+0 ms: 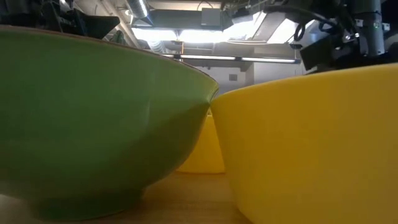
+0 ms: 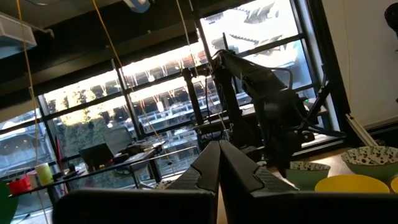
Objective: Pick & Place Mini bowls
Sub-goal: Stack the blue bowl on top of the blue bowl on the shelf
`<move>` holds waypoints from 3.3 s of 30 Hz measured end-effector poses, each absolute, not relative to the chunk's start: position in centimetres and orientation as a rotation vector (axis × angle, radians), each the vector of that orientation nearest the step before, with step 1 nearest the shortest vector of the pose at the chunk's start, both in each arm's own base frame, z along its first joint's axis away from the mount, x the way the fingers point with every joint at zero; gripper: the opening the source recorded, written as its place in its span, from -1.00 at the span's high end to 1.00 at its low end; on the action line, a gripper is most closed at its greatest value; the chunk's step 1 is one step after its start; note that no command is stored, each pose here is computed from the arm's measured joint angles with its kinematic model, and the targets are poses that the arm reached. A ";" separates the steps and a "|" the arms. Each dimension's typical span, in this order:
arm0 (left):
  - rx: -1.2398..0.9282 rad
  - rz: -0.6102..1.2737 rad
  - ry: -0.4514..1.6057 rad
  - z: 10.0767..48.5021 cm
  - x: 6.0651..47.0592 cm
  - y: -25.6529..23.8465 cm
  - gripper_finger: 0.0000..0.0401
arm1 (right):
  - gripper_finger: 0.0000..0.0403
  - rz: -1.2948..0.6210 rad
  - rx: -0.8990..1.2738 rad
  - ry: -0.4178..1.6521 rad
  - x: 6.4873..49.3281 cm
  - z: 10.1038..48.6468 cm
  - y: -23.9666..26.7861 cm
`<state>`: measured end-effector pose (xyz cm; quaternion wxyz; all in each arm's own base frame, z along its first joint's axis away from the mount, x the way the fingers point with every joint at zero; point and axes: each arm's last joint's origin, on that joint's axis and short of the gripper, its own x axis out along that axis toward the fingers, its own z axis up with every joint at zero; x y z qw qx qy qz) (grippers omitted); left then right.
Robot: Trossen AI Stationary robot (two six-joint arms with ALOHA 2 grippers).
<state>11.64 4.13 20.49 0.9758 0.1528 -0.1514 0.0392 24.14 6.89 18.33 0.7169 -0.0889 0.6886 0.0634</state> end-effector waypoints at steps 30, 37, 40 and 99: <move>0.314 0.080 -0.302 20.5 11.7 4.1 0.99 | 0.94 -0.061 0.175 0.478 12.5 22.5 0.1; 0.313 0.080 -0.299 20.4 11.7 4.1 0.96 | 0.94 -0.170 0.148 0.405 13.4 26.9 -0.9; 0.313 0.080 -0.299 20.4 11.7 4.1 0.97 | 0.94 -0.261 0.078 0.452 14.5 30.4 -1.7; 0.331 0.083 -0.299 20.4 11.7 4.1 0.97 | 0.94 -0.637 0.429 1.283 21.5 28.9 -25.6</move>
